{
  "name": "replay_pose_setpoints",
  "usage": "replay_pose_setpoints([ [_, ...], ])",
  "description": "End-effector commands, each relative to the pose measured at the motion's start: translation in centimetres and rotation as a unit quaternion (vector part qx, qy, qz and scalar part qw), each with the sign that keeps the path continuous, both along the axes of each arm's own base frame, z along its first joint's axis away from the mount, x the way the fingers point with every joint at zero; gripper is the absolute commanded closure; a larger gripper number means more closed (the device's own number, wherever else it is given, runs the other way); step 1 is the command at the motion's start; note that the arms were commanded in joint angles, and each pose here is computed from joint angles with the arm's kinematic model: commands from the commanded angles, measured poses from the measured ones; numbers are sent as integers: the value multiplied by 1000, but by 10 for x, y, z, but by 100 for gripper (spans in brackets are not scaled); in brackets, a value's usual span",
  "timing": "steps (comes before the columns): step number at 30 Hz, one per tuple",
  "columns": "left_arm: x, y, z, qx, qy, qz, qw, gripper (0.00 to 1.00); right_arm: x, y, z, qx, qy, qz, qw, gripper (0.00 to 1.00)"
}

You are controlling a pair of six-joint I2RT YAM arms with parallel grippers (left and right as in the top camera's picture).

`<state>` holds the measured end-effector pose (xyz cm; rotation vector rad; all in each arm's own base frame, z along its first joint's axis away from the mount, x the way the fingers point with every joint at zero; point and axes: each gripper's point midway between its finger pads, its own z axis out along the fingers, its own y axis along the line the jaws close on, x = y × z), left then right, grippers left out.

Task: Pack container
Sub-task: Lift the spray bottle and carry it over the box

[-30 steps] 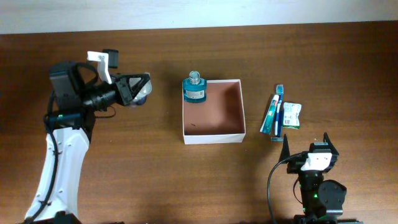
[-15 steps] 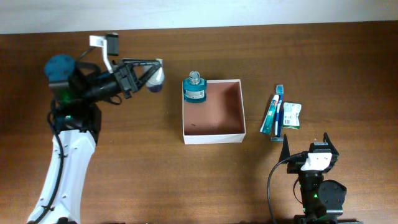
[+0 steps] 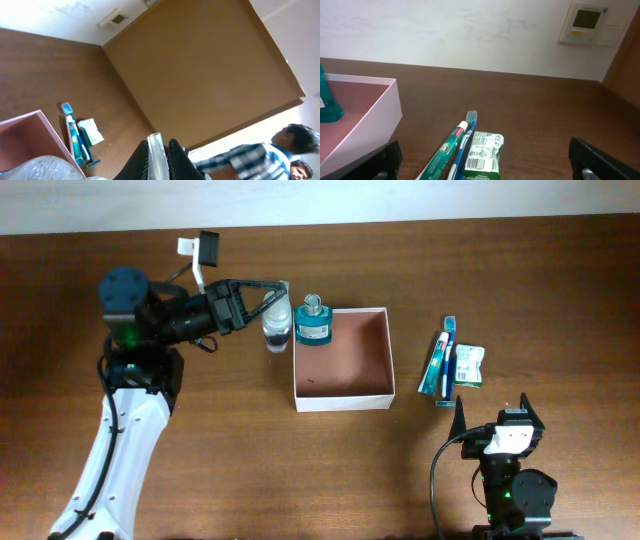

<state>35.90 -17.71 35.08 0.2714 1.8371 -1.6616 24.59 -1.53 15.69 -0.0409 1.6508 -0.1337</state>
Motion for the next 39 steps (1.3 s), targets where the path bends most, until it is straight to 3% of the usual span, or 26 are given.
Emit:
replay_pose_setpoints([
  [1,-7,-10,17,-6,-13,0,1000,87,0,-1,-2,-2,1,-2,1000,2],
  [20,19,-46,-43,5,67,-18,998,89,0,-1,-2,-2,1,-2,1000,2],
  [39,7,-73,-42,2,49,-56,997,92,0,-1,-2,-2,1,-2,1000,2],
])
